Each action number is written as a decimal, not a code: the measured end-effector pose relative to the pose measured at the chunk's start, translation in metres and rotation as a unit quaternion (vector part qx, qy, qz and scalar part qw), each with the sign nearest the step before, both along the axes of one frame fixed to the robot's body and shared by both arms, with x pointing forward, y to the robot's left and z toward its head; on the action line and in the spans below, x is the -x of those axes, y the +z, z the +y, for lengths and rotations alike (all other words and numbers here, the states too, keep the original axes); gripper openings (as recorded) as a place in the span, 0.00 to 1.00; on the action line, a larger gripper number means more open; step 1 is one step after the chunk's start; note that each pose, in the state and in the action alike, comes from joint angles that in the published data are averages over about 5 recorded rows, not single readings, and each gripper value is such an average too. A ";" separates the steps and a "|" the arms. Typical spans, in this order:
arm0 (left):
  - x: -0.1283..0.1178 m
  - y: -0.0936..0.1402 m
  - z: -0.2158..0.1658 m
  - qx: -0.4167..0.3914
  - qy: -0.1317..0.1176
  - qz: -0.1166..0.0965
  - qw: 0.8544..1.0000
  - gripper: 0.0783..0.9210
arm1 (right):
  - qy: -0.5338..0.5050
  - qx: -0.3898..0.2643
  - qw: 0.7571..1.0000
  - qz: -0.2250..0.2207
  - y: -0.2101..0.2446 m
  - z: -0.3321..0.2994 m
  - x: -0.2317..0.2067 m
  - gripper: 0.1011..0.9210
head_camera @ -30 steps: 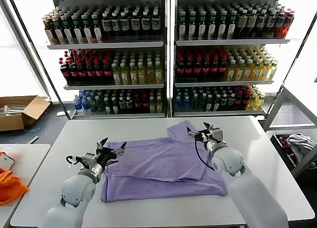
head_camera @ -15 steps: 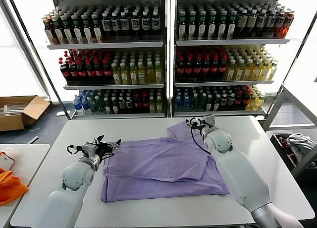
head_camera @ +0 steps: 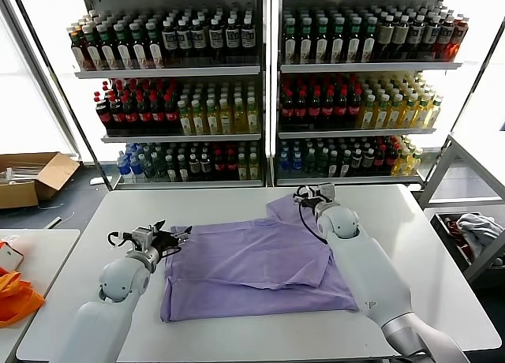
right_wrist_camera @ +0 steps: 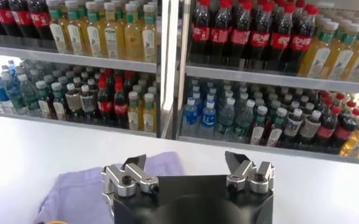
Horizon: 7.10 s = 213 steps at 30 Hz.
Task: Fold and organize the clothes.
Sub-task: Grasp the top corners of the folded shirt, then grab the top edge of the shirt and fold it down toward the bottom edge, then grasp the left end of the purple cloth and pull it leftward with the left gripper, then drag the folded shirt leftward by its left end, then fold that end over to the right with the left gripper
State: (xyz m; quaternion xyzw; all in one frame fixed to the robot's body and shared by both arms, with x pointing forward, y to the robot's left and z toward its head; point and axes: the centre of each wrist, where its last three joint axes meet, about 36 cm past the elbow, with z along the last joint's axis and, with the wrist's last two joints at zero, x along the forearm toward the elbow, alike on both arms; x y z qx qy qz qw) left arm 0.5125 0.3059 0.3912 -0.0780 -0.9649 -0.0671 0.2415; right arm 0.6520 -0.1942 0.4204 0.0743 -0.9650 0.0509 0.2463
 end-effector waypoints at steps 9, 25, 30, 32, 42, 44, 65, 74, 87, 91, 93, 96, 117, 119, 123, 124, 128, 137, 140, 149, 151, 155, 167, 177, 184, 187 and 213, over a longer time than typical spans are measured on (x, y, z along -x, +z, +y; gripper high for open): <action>-0.003 -0.001 0.003 0.005 0.008 0.007 1.000 0.88 | -0.003 -0.002 1.000 0.007 -0.007 0.006 -0.001 0.88; -0.006 -0.013 0.000 0.026 0.022 0.024 0.999 0.88 | -0.005 -0.009 1.000 0.024 -0.026 0.015 0.004 0.83; -0.002 -0.015 -0.002 0.028 0.019 0.027 0.999 0.81 | -0.005 -0.007 1.000 0.026 -0.030 0.014 0.007 0.67; -0.002 -0.016 -0.002 0.030 0.018 0.029 0.999 0.74 | -0.006 -0.007 1.000 0.026 -0.031 0.013 0.008 0.59; 0.000 -0.019 -0.004 0.033 0.014 0.032 0.999 0.40 | -0.004 -0.006 1.000 0.025 -0.035 0.014 0.017 0.24; 0.001 -0.019 -0.004 0.033 0.013 0.033 0.999 0.33 | -0.004 -0.006 1.000 0.024 -0.035 0.013 0.020 0.18; 0.013 -0.017 -0.015 0.044 -0.009 -0.030 0.999 0.01 | -0.014 -0.034 0.998 -0.048 -0.015 0.000 0.046 0.01; 0.026 -0.005 -0.016 0.048 -0.009 -0.079 0.996 0.01 | -0.014 -0.050 0.994 -0.096 0.010 -0.003 0.070 0.01; 0.057 -0.001 -0.022 0.047 -0.017 -0.106 0.993 0.01 | -0.030 -0.062 0.989 -0.131 0.011 -0.005 0.135 0.01; 0.069 -0.003 -0.026 0.048 -0.019 -0.112 0.992 0.01 | -0.046 -0.063 0.988 -0.130 0.002 -0.006 0.162 0.01; 0.075 -0.005 -0.028 0.048 -0.020 -0.114 0.992 0.01 | -0.053 -0.062 0.988 -0.129 -0.002 -0.007 0.176 0.01; 0.085 -0.008 -0.028 0.045 -0.020 -0.114 0.992 0.01 | -0.064 -0.057 0.988 -0.129 -0.008 -0.010 0.195 0.01; 0.151 -0.029 -0.040 0.021 -0.024 -0.089 0.995 0.01 | -0.104 -0.005 0.989 -0.103 -0.032 -0.015 0.284 0.01; 0.155 -0.032 -0.040 0.018 -0.022 -0.085 0.996 0.01 | -0.105 -0.002 0.989 -0.101 -0.033 -0.016 0.290 0.01; 0.163 -0.038 -0.041 0.014 -0.024 -0.077 0.997 0.01 | -0.104 0.005 0.990 -0.096 -0.037 -0.016 0.301 0.01; 0.165 -0.039 -0.042 0.013 -0.024 -0.075 0.997 0.01 | -0.104 0.006 0.990 -0.094 -0.038 -0.016 0.303 0.01; 0.169 -0.042 -0.044 0.010 -0.025 -0.071 0.997 0.01 | -0.102 0.012 0.991 -0.088 -0.043 -0.012 0.310 0.01; 0.172 -0.036 -0.049 0.001 -0.028 -0.083 0.996 0.24 | -0.102 0.024 0.992 -0.071 -0.055 -0.005 0.321 0.19; 0.173 -0.032 -0.049 -0.003 -0.026 -0.088 0.996 0.34 | -0.107 0.029 0.992 -0.067 -0.057 -0.006 0.322 0.30; 0.179 -0.019 -0.054 -0.002 -0.012 -0.096 0.995 0.65 | -0.117 0.028 0.990 -0.077 -0.048 -0.018 0.328 0.62; 0.180 -0.019 -0.055 -0.001 -0.005 -0.093 0.996 0.72 | -0.117 0.023 0.989 -0.086 -0.042 -0.020 0.328 0.69; 0.182 -0.019 -0.057 0.006 0.012 -0.086 0.996 0.84 | -0.113 0.014 0.988 -0.106 -0.027 -0.023 0.327 0.82; 0.182 -0.025 -0.062 0.036 0.061 -0.056 0.996 0.88 | -0.106 -0.003 0.984 -0.143 -0.002 -0.026 0.326 0.88; 0.190 -0.035 -0.063 0.057 0.067 -0.020 0.996 0.66 | -0.104 -0.010 0.982 -0.155 0.007 -0.026 0.325 0.88; 0.193 -0.038 -0.065 0.066 0.065 -0.011 0.996 0.43 | -0.106 -0.013 0.981 -0.163 0.013 -0.028 0.324 0.88; 0.193 -0.039 -0.064 0.065 0.066 -0.010 0.996 0.32 | -0.108 -0.012 0.980 -0.164 0.013 -0.029 0.324 0.88; 0.166 0.043 0.095 -0.116 0.135 -0.138 0.974 0.04 | -0.106 -0.018 0.980 -0.169 0.017 -0.028 0.311 0.88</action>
